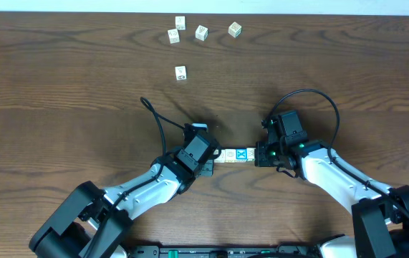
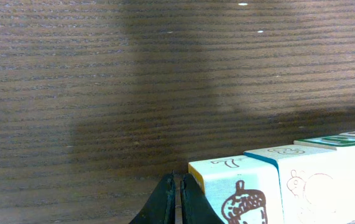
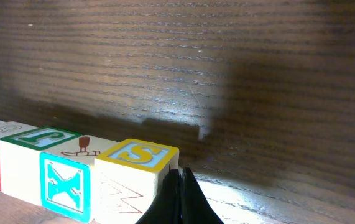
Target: Lift 5 blocks
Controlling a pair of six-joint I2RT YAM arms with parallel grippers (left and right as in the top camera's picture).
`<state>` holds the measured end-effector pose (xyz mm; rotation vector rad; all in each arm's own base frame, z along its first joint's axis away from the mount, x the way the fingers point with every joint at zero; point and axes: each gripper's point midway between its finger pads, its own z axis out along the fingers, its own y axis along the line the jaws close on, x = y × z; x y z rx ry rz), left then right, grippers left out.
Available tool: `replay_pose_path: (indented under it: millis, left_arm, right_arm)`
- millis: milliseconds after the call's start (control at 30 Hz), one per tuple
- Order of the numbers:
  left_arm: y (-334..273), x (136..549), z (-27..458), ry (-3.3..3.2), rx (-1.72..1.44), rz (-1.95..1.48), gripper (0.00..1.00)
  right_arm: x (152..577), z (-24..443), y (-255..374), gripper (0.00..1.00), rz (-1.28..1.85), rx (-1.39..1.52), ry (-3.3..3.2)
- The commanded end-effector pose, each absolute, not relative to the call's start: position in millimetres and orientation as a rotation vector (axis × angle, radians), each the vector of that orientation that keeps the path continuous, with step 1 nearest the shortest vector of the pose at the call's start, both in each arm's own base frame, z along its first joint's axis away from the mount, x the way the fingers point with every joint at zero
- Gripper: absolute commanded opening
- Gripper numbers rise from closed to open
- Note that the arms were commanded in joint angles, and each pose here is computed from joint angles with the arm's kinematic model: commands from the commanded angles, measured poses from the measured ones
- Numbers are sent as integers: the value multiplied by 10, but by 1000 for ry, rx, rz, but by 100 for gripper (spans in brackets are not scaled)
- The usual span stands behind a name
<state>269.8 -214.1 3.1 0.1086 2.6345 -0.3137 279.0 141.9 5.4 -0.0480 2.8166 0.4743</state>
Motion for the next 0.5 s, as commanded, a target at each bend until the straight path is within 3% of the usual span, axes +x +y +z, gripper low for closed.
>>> replay_pose_path:
  millis: [0,467]
  left_arm:
    - [-2350,2695,181,2608,129,-442,7]
    - [-2392,2718,210,2592,132,-467,7]
  right_arm:
    - [2639,138,1780,1,682,-134,2826]
    - [2606,126,1763,1,674,-131,2843]
